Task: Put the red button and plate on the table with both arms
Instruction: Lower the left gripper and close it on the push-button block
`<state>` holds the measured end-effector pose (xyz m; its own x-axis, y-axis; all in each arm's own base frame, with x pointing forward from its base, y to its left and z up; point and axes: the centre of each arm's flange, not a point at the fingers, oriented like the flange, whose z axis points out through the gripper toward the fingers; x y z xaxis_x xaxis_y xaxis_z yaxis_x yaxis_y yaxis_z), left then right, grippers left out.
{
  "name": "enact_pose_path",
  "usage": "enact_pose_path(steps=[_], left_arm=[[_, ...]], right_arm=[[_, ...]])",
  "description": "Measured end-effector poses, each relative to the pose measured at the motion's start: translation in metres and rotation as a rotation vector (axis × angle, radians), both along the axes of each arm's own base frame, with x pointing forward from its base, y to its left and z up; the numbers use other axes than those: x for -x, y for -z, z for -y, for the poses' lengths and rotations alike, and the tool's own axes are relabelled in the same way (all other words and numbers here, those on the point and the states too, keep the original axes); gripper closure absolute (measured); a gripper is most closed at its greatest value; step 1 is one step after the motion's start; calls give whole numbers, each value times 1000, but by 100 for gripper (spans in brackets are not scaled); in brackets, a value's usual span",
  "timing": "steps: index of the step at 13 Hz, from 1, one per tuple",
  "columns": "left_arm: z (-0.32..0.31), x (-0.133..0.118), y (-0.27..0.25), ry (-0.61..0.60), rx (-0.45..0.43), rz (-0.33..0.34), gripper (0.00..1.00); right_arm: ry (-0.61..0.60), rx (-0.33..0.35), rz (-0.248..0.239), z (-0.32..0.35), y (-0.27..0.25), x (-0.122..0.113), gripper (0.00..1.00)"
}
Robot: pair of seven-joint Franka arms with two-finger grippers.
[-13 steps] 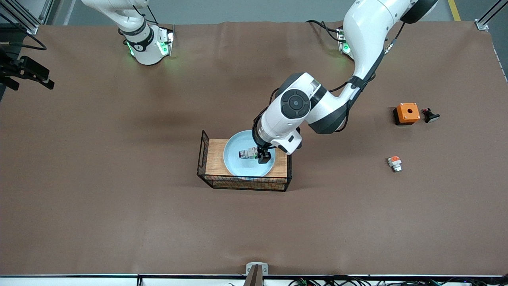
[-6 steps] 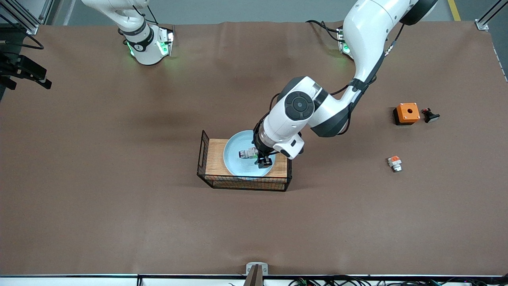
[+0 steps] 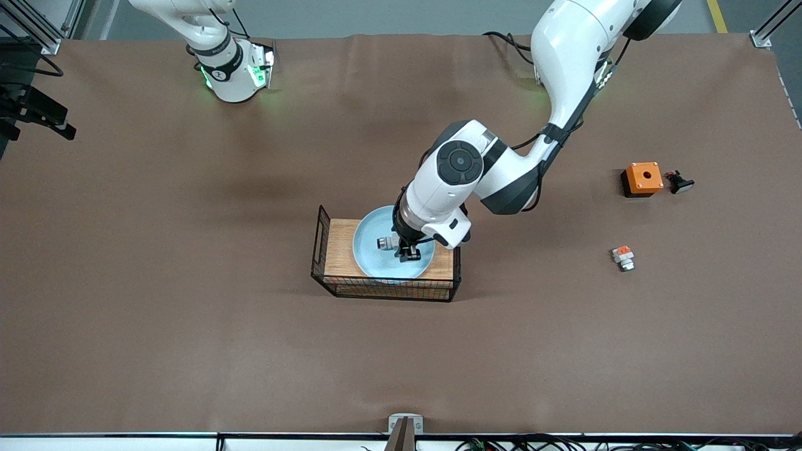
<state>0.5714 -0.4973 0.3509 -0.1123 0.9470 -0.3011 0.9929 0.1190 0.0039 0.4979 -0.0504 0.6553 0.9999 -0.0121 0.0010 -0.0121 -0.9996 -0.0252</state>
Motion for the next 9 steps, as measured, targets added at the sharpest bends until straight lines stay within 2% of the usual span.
enact_pose_path(steps=[2, 9], left_arm=[[0, 0, -1, 0, 0, 1, 67], [2, -3, -14, -2, 17, 20, 66]], right_arm=[[0, 0, 0, 0, 0, 0, 0], [0, 1, 0, 0, 0, 0, 0]])
